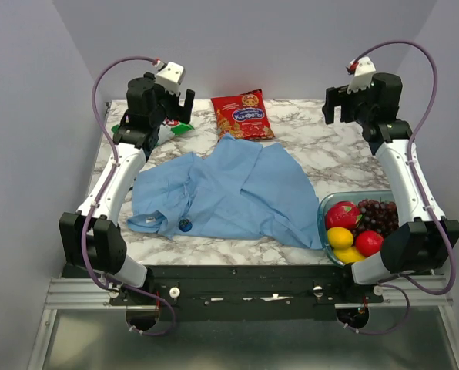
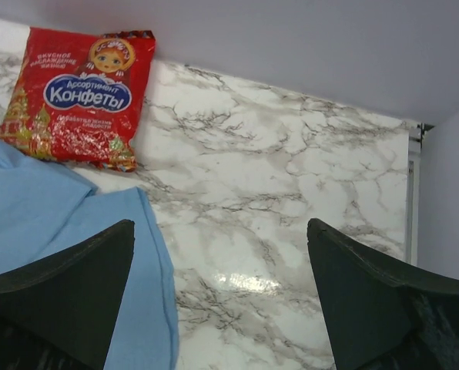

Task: Remove the brooch from the garment
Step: Flatten out the clothes at the center of the board.

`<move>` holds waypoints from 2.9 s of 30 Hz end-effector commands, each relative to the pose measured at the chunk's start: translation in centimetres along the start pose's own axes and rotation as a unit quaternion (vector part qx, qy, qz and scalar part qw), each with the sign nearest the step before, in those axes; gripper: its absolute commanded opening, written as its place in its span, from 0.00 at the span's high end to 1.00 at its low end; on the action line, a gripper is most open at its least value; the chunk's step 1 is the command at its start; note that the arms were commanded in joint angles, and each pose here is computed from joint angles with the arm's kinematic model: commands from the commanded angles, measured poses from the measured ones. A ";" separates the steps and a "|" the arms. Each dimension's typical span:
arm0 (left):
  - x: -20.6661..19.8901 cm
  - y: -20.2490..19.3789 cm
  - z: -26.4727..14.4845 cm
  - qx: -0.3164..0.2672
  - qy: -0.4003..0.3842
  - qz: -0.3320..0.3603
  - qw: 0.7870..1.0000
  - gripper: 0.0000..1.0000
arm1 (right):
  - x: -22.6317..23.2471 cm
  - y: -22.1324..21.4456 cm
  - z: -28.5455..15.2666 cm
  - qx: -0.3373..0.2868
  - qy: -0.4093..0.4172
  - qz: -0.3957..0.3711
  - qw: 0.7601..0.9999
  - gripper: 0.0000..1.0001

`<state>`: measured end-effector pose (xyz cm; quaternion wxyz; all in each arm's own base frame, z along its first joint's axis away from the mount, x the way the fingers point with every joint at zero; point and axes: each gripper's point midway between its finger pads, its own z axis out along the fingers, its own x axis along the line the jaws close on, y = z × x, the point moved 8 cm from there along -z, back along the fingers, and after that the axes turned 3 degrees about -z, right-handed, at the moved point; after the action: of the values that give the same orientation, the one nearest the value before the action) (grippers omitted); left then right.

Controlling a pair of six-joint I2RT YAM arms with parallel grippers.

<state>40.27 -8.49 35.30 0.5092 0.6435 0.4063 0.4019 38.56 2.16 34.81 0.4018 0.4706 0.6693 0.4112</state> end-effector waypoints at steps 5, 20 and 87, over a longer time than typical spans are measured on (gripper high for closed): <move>-2.1 -5.1 -0.6 0.096 -0.108 0.021 0.989 0.03 | 3.2 -4.2 -1.2 0.012 0.219 -0.186 0.958 0.01; -3.6 -11.2 -3.4 0.223 -0.187 0.039 0.956 0.06 | 10.7 -18.1 -3.9 0.159 0.504 -0.375 0.762 0.32; 0.4 -19.2 -2.0 0.404 -0.240 -0.179 0.864 0.26 | 8.0 -13.4 -2.6 0.230 0.177 -0.378 0.879 0.99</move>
<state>38.06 -3.76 18.54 0.3713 0.7843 0.4961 0.0291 28.71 7.92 20.71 0.2373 0.1494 0.9509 0.1312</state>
